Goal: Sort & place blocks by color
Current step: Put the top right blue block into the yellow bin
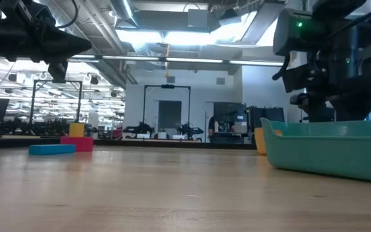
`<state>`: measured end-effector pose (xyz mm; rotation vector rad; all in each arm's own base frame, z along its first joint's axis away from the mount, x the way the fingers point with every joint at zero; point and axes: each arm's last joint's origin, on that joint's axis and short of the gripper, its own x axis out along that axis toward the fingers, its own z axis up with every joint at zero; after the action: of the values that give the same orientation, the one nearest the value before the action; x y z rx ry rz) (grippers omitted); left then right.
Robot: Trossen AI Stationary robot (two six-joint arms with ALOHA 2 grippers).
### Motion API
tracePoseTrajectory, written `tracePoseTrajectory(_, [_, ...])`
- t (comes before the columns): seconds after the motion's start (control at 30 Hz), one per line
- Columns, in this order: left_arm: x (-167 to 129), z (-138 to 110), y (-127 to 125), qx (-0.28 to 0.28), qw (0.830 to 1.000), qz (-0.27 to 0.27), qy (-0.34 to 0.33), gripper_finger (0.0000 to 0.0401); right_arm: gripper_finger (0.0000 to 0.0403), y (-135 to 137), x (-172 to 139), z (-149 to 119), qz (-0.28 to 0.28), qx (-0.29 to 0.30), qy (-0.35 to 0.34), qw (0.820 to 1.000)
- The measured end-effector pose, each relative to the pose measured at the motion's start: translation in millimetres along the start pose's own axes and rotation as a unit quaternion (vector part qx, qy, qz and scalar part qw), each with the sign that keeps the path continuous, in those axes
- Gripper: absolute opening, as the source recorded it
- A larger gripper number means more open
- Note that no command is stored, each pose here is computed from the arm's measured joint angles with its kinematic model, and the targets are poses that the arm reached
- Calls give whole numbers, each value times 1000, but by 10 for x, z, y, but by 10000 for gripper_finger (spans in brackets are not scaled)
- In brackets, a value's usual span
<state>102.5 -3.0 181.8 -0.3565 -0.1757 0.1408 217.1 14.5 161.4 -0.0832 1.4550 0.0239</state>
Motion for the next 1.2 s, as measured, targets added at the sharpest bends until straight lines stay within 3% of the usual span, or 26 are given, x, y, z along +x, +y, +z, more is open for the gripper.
tracePoseTrajectory(0.33, [0, 0, 0, 0, 1000, 0, 0, 0, 222, 5, 113, 110, 0, 11, -21, 1000])
tracePoseTrajectory(0.43, [0, -1, 0, 0, 1000, 0, 0, 0, 188, 5, 107, 115, 1, 11, -25, 1000])
tracePoseTrajectory(0.53, [0, 0, 0, 0, 1000, 0, 0, 0, 126, 9, 85, 107, 10, 11, -27, 1000])
tracePoseTrajectory(0.6, [0, 0, 0, 0, 1000, 0, 0, 0, 119, 14, 39, 98, 26, 11, -26, 999])
tracePoseTrajectory(0.73, [0, -1, 0, 0, 1000, 0, 0, 0, 119, 10, -225, 164, 51, 25, -50, 997])
tracePoseTrajectory(0.9, [0, 0, 0, 0, 1000, 0, 0, 0, 119, -5, -692, 213, 68, 55, -139, 986])
tracePoseTrajectory(1.2, [0, 0, 0, 0, 1000, 0, 0, 0, 119, -41, -1237, 23, 73, 172, -289, 939])
